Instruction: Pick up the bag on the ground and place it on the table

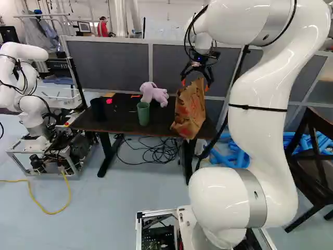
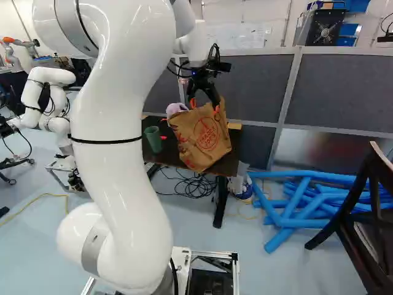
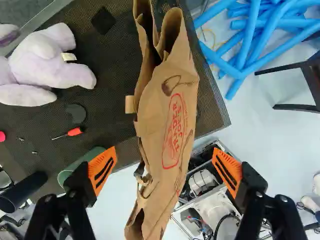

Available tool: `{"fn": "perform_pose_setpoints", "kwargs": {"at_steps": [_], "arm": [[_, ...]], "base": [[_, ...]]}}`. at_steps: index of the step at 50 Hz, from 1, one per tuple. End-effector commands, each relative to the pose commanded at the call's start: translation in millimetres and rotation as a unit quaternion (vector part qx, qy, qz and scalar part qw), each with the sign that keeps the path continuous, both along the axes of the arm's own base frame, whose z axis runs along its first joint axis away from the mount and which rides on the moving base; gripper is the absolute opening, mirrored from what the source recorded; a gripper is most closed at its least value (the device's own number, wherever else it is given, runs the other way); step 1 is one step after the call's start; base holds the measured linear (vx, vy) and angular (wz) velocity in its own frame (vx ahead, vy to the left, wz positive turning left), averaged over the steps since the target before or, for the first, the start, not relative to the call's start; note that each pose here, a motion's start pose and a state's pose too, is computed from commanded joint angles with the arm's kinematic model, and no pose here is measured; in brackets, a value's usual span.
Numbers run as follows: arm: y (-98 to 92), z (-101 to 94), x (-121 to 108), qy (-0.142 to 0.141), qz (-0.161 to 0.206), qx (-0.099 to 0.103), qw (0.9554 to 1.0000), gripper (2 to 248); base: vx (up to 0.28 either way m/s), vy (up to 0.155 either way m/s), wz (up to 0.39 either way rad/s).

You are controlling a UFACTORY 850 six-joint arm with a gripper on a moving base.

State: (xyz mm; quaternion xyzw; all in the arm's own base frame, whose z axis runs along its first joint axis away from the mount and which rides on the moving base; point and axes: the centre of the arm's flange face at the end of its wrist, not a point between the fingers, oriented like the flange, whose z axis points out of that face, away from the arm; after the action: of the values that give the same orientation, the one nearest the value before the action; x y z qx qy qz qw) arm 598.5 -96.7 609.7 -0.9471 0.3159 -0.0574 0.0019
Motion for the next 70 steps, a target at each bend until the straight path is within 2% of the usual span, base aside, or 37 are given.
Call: {"fn": "perform_pose_setpoints", "kwargs": {"at_steps": [28, 49, 70], "arm": [[5.7, 42.0, -43.3, 0.022, -0.002, 0.003, 0.9998, 247], [11.0, 73.7, -81.1, 0.002, -0.003, 0.0, 1.0, 247], [11.5, 78.4, -85.6, -0.002, -0.003, -0.001, 1.0, 247]], "base": [[0.0, 0.0, 0.0], [0.0, 0.0, 0.0], [0.0, 0.0, 0.0]]}}
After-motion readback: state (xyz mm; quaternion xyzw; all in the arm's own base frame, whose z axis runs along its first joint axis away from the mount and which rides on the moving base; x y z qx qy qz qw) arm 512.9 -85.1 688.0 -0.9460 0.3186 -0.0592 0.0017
